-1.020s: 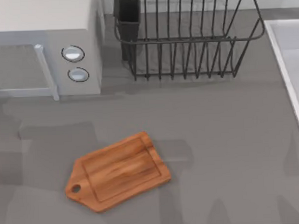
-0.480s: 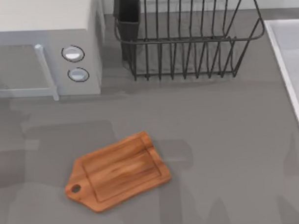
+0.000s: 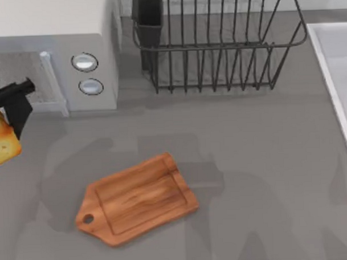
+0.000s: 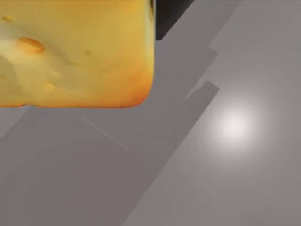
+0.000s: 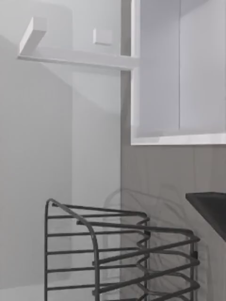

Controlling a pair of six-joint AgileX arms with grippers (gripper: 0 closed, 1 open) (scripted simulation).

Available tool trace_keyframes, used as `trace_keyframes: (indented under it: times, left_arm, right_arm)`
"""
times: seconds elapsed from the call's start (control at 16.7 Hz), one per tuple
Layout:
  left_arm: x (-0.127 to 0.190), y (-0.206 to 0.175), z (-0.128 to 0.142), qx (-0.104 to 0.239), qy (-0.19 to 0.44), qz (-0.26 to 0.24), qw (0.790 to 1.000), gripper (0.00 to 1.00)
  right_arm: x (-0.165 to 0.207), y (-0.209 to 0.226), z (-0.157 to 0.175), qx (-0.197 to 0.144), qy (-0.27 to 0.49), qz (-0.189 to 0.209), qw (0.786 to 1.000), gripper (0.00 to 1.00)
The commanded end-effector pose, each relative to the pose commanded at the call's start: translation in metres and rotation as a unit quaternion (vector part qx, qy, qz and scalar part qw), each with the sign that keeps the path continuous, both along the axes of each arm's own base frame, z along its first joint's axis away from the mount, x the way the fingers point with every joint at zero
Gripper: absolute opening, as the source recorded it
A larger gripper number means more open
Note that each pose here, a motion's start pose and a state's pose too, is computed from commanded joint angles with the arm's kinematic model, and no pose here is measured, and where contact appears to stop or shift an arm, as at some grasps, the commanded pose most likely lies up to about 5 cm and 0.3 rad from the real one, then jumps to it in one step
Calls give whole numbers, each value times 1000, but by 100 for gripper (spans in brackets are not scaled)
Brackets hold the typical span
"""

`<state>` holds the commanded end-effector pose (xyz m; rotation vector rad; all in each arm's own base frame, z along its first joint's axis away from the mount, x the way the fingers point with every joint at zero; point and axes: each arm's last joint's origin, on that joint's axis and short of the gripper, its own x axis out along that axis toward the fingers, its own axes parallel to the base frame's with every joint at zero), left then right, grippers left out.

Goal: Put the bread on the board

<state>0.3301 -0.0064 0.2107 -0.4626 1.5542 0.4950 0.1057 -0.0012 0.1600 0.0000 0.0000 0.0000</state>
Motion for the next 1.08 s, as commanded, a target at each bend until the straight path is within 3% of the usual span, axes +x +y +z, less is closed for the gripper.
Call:
trace_keyframes:
  times: [0.24,0.54,0.78,1.08]
  left_arm:
    - [-5,-47,-8,12,12,147,989,0]
    - [-18,-105,-12,21,-2,283,959,0]
    - [-32,-145,-13,13,-20,364,931,0]
    - [-49,-177,-19,4,-25,430,903,0]
  right_arm:
    - [0,0,0,0,0,0,1000,100]
    - [0,0,0,0,0,0,1000,100]
    - [0,0,0,0,0,0,1000,100]
    - [0,0,0,0,0,0,1000,100]
